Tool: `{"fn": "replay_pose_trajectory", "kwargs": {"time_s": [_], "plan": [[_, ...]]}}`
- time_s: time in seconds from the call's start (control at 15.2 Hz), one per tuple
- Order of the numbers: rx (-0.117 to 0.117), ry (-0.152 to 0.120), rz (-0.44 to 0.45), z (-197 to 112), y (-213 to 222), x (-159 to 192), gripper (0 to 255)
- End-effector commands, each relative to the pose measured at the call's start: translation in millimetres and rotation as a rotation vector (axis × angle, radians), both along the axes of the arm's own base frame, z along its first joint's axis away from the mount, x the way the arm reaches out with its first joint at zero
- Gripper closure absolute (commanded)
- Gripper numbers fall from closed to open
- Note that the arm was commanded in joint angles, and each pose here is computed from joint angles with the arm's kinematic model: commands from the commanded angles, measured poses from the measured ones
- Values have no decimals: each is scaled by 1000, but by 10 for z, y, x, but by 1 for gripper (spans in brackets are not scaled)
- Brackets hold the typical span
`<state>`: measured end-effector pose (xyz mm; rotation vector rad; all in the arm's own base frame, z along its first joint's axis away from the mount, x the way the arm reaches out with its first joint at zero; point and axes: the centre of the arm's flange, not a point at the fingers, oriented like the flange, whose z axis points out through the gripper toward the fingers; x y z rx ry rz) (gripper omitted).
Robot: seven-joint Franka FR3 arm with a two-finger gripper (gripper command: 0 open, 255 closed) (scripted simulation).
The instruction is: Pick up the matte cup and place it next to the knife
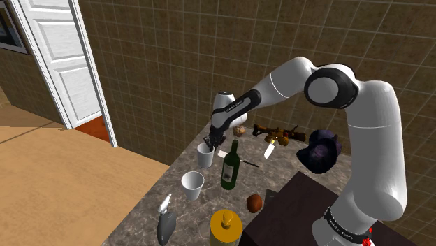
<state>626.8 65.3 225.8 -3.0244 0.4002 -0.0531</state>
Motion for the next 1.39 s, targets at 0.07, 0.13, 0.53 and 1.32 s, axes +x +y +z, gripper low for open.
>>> {"fn": "replay_pose_trajectory", "kwargs": {"time_s": [0.07, 0.13, 0.53, 1.32], "plan": [[0, 0, 0, 162, -1, -5, 255], [0, 0, 0, 215, -1, -5, 255], [0, 0, 0, 532, -1, -5, 255], [0, 0, 0, 1028, -242, -113, 255]]}}
